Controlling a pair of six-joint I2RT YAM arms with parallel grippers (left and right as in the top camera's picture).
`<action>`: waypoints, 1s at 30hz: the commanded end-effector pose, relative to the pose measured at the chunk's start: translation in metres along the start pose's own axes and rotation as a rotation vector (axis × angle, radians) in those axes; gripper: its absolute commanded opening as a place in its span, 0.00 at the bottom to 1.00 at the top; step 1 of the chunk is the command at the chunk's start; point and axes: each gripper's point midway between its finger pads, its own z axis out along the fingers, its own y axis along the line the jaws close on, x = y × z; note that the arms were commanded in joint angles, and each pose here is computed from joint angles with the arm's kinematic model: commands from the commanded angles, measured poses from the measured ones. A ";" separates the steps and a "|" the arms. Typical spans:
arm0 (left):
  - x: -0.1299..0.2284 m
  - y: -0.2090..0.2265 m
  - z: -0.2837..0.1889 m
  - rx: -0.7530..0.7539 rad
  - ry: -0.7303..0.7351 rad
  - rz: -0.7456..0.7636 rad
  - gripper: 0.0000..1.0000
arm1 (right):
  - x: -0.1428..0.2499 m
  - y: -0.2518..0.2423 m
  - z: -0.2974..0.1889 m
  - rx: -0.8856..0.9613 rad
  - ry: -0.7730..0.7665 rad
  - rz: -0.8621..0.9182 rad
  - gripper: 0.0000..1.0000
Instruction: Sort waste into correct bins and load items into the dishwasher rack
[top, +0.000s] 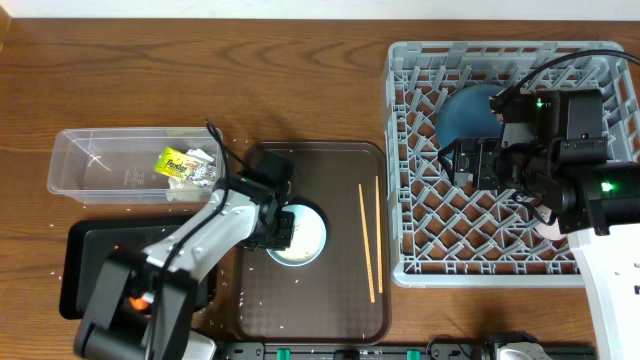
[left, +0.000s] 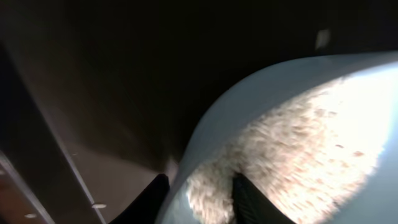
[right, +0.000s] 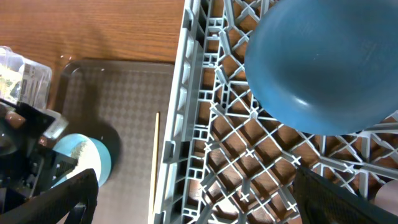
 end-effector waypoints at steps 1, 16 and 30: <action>0.010 0.004 0.009 -0.007 0.041 0.001 0.29 | -0.001 0.007 -0.005 -0.014 -0.013 -0.002 0.93; 0.000 -0.010 -0.024 0.060 -0.043 0.013 0.46 | -0.002 0.007 -0.005 -0.015 -0.016 -0.003 0.94; -0.008 0.015 -0.047 -0.094 -0.103 0.018 0.75 | -0.004 0.007 -0.005 -0.016 -0.023 -0.004 0.94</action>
